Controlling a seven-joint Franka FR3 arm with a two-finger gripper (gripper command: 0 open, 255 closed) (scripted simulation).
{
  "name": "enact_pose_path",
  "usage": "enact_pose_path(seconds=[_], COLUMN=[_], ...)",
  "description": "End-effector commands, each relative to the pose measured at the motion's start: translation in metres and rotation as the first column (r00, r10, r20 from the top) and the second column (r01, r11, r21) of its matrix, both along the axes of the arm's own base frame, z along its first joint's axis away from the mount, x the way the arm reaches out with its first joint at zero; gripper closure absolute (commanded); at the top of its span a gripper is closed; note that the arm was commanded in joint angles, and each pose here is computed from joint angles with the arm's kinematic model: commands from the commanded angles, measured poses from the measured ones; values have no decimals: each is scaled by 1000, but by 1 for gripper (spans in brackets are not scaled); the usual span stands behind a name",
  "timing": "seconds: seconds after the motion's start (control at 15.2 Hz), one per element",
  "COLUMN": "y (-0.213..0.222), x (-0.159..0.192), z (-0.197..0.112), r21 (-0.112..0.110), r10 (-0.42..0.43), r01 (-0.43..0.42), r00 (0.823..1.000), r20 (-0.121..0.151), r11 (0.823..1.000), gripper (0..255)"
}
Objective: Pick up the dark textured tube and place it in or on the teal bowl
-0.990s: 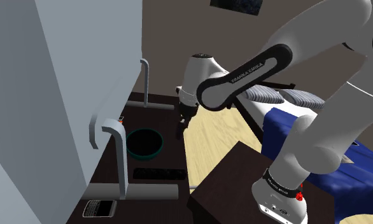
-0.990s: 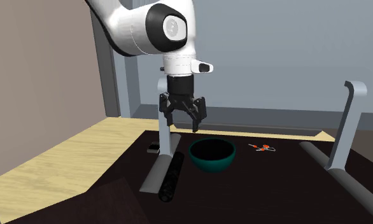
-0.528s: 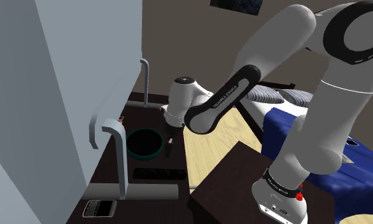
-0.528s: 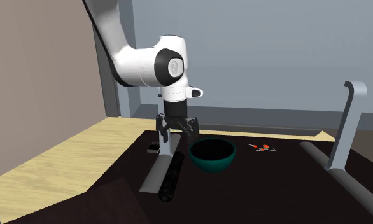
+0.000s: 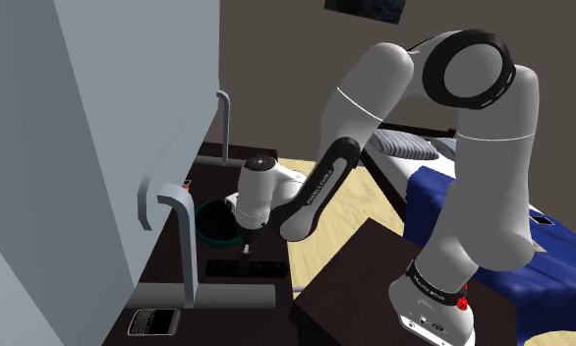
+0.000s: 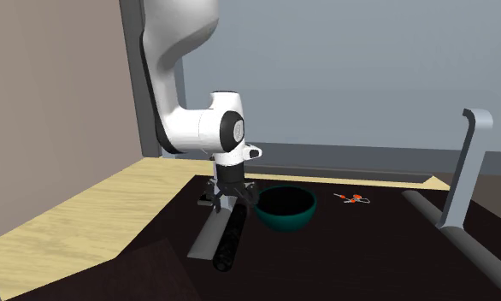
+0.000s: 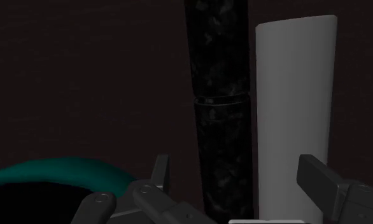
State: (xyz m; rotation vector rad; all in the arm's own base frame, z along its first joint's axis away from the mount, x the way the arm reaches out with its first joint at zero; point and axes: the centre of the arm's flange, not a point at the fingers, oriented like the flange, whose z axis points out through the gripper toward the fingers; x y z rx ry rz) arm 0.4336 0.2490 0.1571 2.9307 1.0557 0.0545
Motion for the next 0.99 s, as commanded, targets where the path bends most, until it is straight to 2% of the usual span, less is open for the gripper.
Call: enact_pose_path(seconds=[0.0, 0.46, 0.92], y=[5, 4, 4], x=[0, 2, 2], z=[-15, -50, -50], r21=[-2, -2, -2], r10=[17, 17, 17], r01=[-17, -17, -17], r00=[1000, 1000, 1000], r20=[1, 1, 1], r11=[1000, 1000, 1000], gripper=[0, 0, 0])
